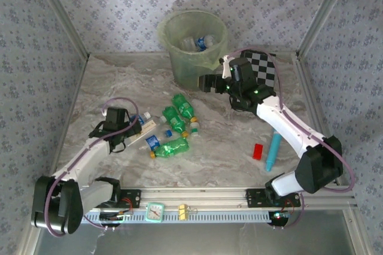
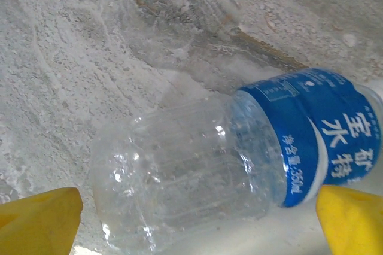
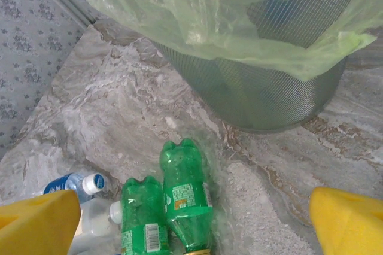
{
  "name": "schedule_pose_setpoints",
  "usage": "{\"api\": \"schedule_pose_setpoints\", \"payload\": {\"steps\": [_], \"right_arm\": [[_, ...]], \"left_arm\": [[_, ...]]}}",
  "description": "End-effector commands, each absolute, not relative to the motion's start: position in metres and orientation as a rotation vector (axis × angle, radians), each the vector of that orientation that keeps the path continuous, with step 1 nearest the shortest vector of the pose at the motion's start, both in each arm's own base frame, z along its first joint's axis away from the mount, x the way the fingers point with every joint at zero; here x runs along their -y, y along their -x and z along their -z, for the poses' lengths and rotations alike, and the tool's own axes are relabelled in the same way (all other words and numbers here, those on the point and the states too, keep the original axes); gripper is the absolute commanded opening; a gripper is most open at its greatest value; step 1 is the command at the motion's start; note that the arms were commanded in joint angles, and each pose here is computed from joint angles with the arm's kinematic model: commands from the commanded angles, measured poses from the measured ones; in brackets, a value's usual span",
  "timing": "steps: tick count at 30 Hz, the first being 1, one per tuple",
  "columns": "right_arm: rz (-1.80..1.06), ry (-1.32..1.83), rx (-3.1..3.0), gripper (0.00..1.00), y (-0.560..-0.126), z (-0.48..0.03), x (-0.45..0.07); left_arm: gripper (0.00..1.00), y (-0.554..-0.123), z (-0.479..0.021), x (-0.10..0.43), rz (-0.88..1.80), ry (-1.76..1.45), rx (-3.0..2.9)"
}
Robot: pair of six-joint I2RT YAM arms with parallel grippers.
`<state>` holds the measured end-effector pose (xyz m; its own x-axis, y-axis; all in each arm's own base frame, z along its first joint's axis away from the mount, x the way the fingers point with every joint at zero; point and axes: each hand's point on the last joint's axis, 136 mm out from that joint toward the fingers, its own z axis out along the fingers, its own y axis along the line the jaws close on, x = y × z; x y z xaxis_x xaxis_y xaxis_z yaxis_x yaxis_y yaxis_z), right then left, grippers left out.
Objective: Put the plastic bottles in the bin
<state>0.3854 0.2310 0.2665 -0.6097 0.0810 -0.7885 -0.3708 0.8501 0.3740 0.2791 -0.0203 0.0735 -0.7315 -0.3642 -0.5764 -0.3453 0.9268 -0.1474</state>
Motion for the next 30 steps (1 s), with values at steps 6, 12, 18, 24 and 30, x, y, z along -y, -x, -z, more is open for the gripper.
{"api": "schedule_pose_setpoints", "payload": {"steps": [6, 12, 18, 24, 30], "right_arm": [[-0.618, 0.181, -2.058, 1.00, -0.393, -0.296, -0.224], [-0.562, 0.176, -2.077, 1.00, -0.392, -0.292, -0.215], [-0.520, 0.158, -2.050, 1.00, -0.390, -0.299, -0.204], [-0.495, 0.148, -2.035, 1.00, -0.391, -0.304, -0.198], [-0.498, 0.141, -2.037, 1.00, -0.391, -0.301, -0.197]], "left_arm": [[1.00, -0.309, -0.085, 0.014, -0.018, 0.503, -2.427], [1.00, -0.331, -0.080, 0.021, 0.053, 0.481, -2.438], [1.00, -0.348, -0.072, 0.032, 0.149, 0.465, -2.459], [1.00, -0.357, -0.066, 0.041, 0.195, 0.449, -2.494], [1.00, -0.356, -0.074, 0.050, 0.273, 0.473, -2.500]]}}
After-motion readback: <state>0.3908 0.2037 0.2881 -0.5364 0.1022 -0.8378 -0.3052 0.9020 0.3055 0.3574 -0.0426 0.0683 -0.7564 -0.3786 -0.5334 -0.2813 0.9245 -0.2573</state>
